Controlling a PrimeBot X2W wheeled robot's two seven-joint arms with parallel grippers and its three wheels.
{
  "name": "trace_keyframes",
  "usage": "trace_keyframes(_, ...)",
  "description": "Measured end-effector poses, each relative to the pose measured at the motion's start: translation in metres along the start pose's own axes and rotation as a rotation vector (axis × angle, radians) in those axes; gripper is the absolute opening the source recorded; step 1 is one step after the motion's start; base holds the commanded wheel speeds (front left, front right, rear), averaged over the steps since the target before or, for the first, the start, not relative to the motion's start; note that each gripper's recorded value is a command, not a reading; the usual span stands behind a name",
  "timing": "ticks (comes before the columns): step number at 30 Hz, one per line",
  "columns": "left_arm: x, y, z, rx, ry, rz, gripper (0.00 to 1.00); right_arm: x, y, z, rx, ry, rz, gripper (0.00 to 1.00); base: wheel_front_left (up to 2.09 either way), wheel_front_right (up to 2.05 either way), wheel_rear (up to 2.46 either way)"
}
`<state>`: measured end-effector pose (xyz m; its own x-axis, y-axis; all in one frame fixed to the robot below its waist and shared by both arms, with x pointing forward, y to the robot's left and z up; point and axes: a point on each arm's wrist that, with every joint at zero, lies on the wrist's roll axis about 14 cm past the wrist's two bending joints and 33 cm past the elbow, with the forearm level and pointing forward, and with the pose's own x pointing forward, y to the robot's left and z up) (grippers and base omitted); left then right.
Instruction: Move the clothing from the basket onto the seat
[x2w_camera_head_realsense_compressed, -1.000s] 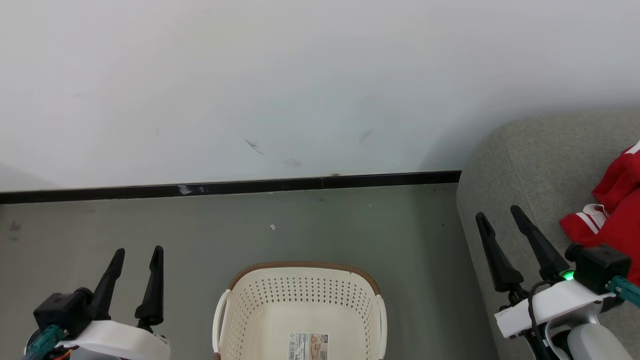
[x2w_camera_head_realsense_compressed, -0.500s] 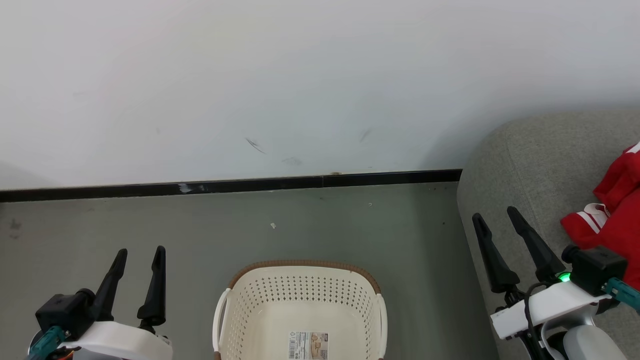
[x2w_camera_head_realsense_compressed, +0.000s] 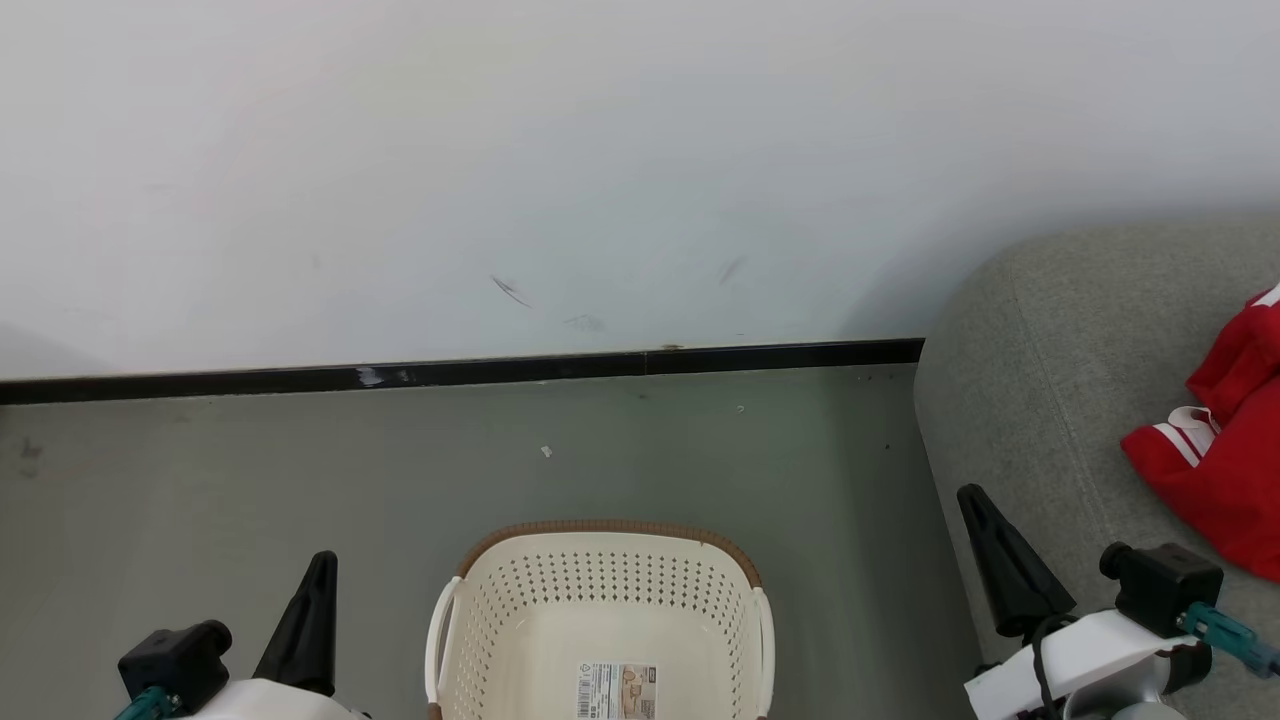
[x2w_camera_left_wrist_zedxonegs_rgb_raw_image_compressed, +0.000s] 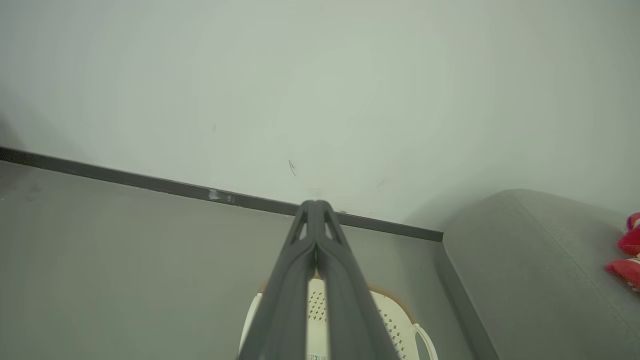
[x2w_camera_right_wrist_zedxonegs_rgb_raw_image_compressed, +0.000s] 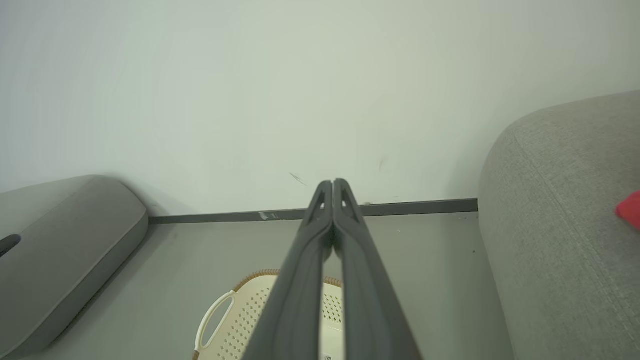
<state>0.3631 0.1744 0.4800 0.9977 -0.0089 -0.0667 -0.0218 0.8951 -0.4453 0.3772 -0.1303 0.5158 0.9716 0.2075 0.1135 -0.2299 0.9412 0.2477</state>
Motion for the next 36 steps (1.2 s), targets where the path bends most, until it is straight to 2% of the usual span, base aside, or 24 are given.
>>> trace_keyframes(36,0.007,0.007,0.0,-0.417,0.047,0.056,0.0,-0.006,-0.034,-0.002,0.503,0.0,-0.165,0.0,0.0,0.0,0.0)
